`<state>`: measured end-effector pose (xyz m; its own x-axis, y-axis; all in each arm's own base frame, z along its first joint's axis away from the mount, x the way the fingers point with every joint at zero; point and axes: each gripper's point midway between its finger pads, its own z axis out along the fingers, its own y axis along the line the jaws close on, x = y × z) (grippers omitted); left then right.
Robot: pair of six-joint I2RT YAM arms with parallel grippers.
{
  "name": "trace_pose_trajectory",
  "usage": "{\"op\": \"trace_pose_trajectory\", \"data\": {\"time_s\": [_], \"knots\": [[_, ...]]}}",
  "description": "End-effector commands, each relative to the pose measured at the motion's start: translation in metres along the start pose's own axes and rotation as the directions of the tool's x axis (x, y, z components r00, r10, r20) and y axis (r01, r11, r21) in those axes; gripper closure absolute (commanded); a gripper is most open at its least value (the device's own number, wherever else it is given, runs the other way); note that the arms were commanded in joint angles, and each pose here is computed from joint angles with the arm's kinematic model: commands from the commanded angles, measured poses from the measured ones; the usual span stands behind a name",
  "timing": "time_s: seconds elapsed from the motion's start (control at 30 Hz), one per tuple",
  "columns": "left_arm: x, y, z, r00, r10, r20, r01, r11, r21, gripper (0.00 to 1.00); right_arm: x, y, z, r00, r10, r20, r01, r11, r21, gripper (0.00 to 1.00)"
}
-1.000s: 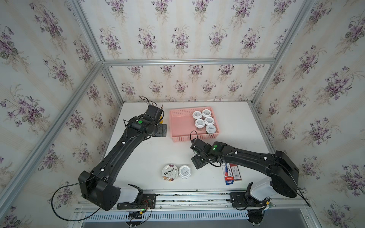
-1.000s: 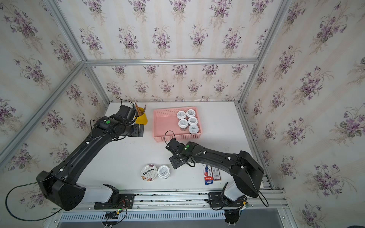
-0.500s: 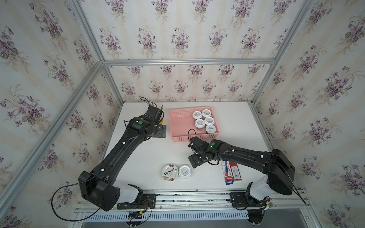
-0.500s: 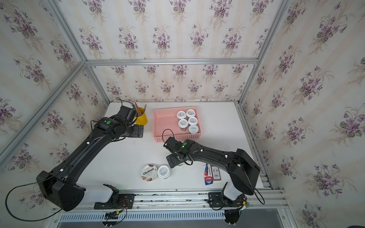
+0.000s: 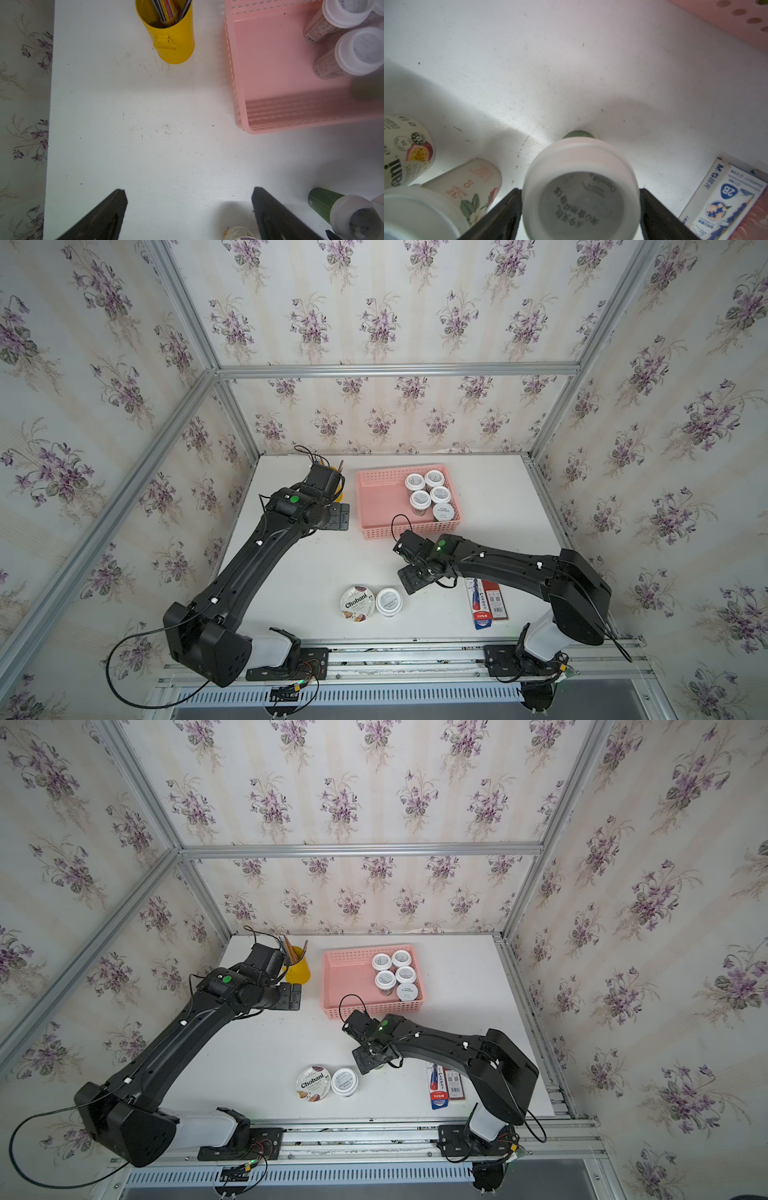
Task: Put the yogurt in the basket
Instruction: Pick up the yogurt from the center of the board.
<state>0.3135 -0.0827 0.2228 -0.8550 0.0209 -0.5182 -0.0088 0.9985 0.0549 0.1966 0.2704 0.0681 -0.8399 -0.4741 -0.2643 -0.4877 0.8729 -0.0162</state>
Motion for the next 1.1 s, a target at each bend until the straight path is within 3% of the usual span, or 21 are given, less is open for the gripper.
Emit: {"op": "trace_pose_trajectory", "data": {"time_s": [0.0,0.47,1.07], "knots": [[-0.003,0.001,0.000,1.000,0.001,0.013,-0.001,1.000,-0.004,0.01,-0.002,-0.002,0.001,1.000,-0.002,0.008,0.002,1.000,0.015,0.11],[-0.002,0.001,0.000,1.000,0.002,0.011,-0.002,1.000,-0.009,0.01,0.000,-0.002,0.009,1.000,-0.011,-0.007,0.011,1.000,0.023,0.21],[-0.008,0.000,-0.004,1.000,0.005,0.014,-0.004,1.000,-0.002,0.01,-0.020,-0.009,-0.008,0.999,-0.027,0.029,0.025,0.998,0.049,0.22]]}}
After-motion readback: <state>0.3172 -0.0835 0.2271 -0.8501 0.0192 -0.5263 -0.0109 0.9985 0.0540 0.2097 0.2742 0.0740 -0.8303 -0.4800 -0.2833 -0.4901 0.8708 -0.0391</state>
